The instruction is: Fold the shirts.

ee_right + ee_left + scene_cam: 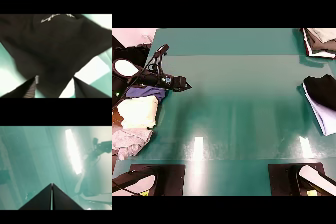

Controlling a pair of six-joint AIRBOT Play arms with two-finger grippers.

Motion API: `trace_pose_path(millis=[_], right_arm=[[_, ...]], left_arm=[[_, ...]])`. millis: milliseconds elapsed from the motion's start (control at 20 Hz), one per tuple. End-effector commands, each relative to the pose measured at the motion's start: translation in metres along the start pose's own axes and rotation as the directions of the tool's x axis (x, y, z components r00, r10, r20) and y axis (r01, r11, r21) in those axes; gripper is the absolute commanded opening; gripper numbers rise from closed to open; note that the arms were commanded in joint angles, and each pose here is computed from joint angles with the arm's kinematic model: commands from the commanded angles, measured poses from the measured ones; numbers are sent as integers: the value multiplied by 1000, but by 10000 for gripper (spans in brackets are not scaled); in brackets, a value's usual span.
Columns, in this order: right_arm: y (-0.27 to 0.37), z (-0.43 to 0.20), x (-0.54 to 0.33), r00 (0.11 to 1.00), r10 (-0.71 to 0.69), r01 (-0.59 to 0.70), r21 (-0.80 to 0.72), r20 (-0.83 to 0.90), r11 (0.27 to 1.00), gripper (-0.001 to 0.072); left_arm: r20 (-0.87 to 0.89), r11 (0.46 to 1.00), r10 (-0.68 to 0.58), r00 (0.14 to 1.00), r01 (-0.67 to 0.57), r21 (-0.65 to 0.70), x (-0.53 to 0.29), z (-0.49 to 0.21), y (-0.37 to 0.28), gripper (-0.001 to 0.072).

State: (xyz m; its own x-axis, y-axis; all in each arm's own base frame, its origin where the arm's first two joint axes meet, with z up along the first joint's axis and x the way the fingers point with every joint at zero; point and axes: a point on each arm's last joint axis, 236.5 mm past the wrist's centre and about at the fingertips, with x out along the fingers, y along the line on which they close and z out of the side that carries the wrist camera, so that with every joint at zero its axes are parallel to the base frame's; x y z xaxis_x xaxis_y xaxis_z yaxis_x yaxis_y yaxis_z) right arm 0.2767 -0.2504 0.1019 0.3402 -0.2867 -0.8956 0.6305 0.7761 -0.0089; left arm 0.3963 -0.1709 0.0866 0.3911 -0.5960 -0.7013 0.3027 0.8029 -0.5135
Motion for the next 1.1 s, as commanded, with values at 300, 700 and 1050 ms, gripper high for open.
trace_pose_path(millis=[300, 700, 1050], right_arm=[[74, -54, 0, 959, 196, -197, 16, -204, 980, 441], [212, -99, -28, 888, 344, -445, -378, -306, 812, 18], [233, -113, -36, 875, 354, -473, -431, -330, 768, 17]], left_arm=[[-28, 1000, -11, 1000, 11, 0, -1, -7, -3, 33], [-16, 1000, -9, 1000, 9, -7, -1, -4, -2, 33], [-17, 1000, -9, 1000, 9, -7, -1, -4, -2, 33]])
